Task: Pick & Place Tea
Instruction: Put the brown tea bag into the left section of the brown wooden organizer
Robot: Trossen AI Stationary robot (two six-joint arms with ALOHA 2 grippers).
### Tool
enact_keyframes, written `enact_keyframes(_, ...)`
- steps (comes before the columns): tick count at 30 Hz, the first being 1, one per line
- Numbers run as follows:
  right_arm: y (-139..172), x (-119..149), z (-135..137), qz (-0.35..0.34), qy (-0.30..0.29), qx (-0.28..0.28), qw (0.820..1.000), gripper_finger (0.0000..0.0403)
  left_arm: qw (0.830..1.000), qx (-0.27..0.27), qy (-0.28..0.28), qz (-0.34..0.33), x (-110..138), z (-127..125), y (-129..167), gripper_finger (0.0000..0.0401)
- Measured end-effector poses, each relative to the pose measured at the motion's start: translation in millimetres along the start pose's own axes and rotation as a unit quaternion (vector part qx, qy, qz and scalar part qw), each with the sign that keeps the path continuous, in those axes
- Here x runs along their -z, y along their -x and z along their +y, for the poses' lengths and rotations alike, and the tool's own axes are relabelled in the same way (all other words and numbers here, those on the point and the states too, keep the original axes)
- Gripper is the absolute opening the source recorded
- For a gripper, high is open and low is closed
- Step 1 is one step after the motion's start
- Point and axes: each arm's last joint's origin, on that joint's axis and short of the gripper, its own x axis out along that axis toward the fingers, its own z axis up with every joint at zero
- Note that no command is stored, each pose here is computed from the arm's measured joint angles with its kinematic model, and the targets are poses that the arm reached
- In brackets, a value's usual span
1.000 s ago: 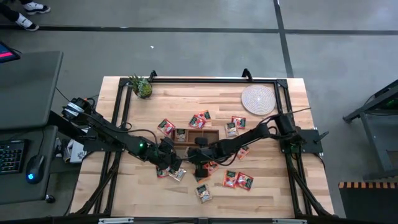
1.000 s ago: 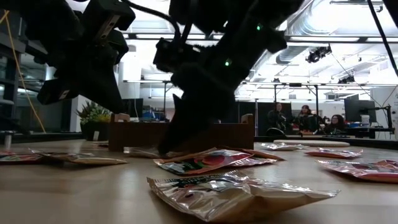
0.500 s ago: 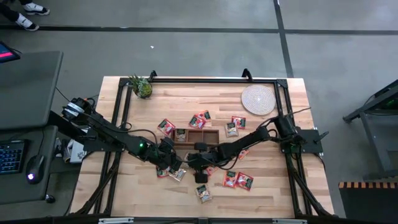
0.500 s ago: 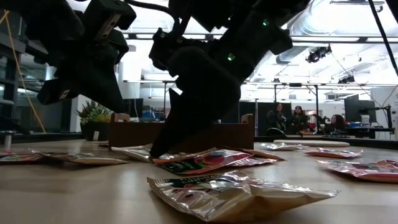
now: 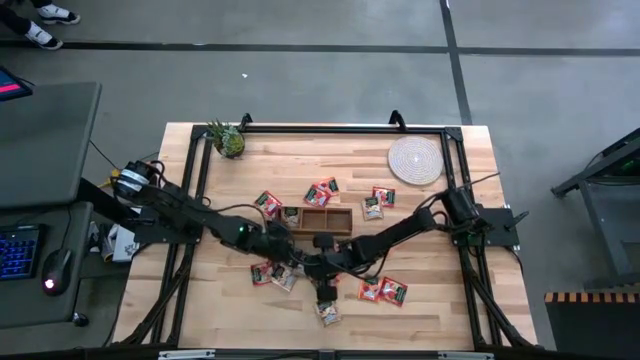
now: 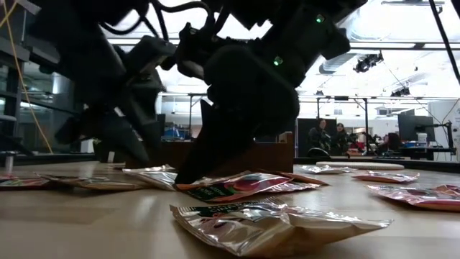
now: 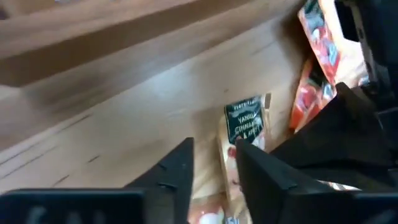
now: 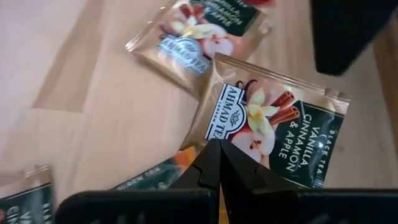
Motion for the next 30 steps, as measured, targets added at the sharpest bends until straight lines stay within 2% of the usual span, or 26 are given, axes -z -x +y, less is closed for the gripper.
enact_keyframes(5, 0.1, 0.7, 2.4, 0.0, 0.002, -0.002, 1.0, 0.0, 0.999, 0.027, 0.003, 0.032, -17.5, -1.8, -3.6, 0.0181)
enact_keyframes(9, 0.1, 0.5, 2.1, -0.001, 0.003, 0.003, 1.0, 0.0, 0.999, 0.025, 0.011, 0.046, -23.6, 0.4, -4.9, 0.02)
enact_keyframes(18, -0.5, -0.2, 0.0, -0.006, 0.0, 0.013, 1.0, 0.0, 0.997, -0.001, 0.019, 0.07, -17.1, 6.5, -12.0, 0.0205)
enact_keyframes(30, -0.7, -2.8, 0.1, -0.023, 0.0, 0.018, 1.0, 0.0, 0.997, 0.031, 0.023, 0.065, -15.3, 2.6, -27.0, 0.0205)
